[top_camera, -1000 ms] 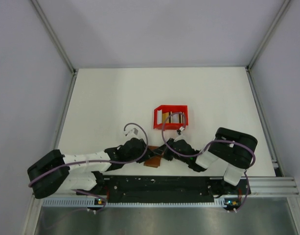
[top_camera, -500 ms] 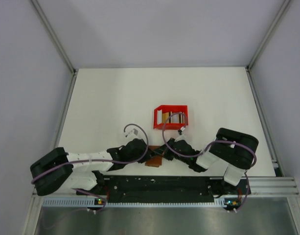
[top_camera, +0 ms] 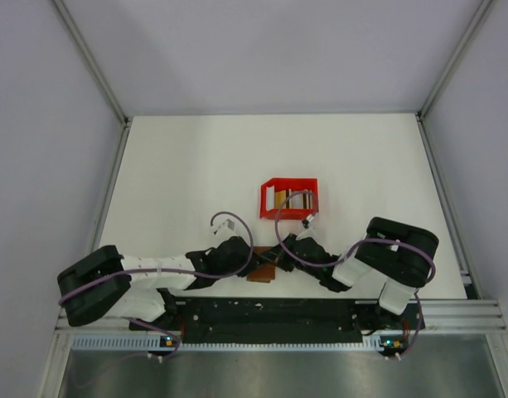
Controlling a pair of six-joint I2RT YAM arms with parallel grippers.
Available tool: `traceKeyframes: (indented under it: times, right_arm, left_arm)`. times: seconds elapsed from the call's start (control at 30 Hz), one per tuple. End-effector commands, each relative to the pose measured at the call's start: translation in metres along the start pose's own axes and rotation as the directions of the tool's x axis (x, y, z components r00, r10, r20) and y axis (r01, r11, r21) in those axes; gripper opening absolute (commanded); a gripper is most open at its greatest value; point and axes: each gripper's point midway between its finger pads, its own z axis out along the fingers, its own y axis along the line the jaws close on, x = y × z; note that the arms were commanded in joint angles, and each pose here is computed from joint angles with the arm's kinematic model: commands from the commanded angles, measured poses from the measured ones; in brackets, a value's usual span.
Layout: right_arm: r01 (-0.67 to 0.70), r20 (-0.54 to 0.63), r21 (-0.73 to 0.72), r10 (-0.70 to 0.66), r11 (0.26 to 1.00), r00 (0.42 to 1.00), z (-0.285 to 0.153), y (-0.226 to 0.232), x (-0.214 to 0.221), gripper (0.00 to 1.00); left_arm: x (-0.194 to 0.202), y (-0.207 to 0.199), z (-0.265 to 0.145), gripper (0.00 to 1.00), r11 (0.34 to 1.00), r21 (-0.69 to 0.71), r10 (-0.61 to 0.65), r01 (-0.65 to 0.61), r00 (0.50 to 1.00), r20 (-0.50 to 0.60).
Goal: Put the credit cards into the card holder
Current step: Close the card holder at the center of the board.
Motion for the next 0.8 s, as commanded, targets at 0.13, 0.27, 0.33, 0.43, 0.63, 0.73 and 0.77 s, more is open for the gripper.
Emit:
traceKeyframes:
  times: [0.13,0.27,0.33,0.43,0.63,0.73,0.77]
  right_arm:
    - [0.216,-0.126,0.494,-0.176,0.842,0.976,-0.048,-0.153,0.013,0.0]
    - [0.22,-0.127,0.496,-0.181,0.84,0.975,-0.048,-0.153,0.013,0.0]
    - [0.225,-0.127,0.498,-0.186,0.837,0.974,-0.048,-0.152,0.012,0.0]
    - [0.234,-0.129,0.501,-0.196,0.833,0.972,-0.048,-0.151,0.012,0.0]
    - [0.256,-0.134,0.513,-0.219,0.819,0.967,-0.048,-0.148,0.012,0.0]
    - [0.27,-0.131,0.518,-0.237,0.811,0.963,-0.047,-0.145,0.01,0.0]
    - [0.277,-0.132,0.518,-0.245,0.809,0.961,-0.048,-0.144,0.011,0.0]
  left_arm:
    - [0.014,0.079,0.004,0.0,0.964,-0.256,0.062,-0.071,0.997,-0.041]
    - [0.017,0.089,0.004,0.0,0.957,-0.284,0.054,-0.066,0.997,-0.049]
    - [0.017,0.093,0.004,0.0,0.954,-0.293,0.051,-0.063,0.997,-0.05]
    - [0.017,0.102,0.002,0.0,0.947,-0.316,0.043,-0.055,0.998,-0.045]
    - [0.016,0.118,-0.002,0.0,0.921,-0.384,0.053,-0.067,0.997,-0.048]
    - [0.02,0.127,-0.002,0.0,0.904,-0.424,0.038,-0.058,0.998,-0.057]
    - [0.021,0.128,-0.002,0.0,0.9,-0.432,0.03,-0.055,0.998,-0.063]
